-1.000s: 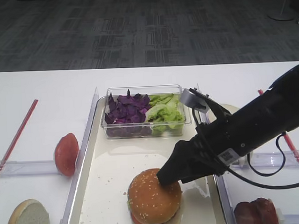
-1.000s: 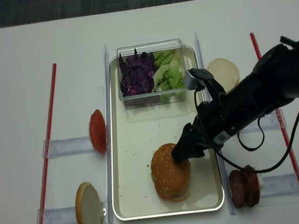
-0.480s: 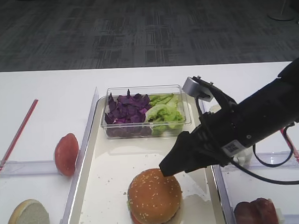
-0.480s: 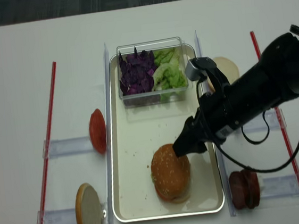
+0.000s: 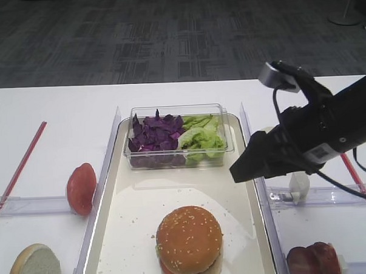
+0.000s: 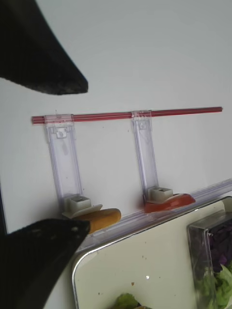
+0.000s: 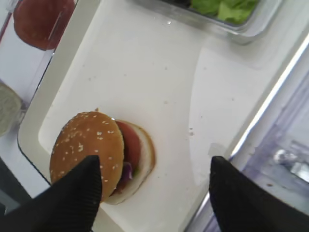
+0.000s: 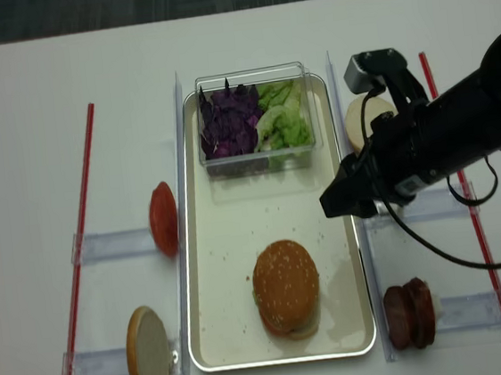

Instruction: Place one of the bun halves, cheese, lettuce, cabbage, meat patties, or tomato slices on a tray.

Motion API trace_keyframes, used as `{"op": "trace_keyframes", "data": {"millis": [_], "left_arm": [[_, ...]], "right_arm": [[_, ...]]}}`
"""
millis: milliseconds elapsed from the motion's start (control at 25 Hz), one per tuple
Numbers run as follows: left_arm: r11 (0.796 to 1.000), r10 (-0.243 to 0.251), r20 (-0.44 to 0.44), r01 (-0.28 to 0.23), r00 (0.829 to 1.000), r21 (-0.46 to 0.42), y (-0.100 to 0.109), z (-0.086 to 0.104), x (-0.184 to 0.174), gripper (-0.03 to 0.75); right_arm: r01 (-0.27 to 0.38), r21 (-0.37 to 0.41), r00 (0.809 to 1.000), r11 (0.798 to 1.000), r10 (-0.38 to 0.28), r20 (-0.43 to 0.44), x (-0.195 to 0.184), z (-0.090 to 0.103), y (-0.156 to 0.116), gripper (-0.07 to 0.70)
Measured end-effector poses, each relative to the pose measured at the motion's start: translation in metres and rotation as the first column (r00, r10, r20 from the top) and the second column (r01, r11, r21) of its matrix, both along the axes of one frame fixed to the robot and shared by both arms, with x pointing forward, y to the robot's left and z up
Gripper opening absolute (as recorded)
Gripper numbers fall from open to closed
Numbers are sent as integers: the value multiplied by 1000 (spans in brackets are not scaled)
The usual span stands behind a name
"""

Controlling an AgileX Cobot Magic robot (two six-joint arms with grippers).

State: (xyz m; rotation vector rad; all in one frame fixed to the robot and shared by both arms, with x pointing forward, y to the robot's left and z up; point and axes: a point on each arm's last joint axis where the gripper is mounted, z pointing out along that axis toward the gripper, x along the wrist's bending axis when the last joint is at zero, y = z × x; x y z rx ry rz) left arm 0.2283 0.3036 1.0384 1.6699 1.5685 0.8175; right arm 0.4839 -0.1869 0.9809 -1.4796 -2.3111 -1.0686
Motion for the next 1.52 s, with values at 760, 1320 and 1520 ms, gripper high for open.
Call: {"op": "trace_keyframes", "data": {"millis": [760, 1320, 1520], "left_arm": [[1000, 0, 0, 0, 1000, 0, 0, 0, 0, 491], [1000, 0, 0, 0, 1000, 0, 0, 0, 0, 491], [1000, 0, 0, 0, 1000, 0, 0, 0, 0, 491]], "right_arm": [[310, -248, 951, 918, -295, 97, -15, 33, -49, 505], [456, -402, 886, 794, -446, 126, -14, 29, -83, 505], [490, -417, 864, 765, -489, 119, -15, 30, -97, 505]]}}
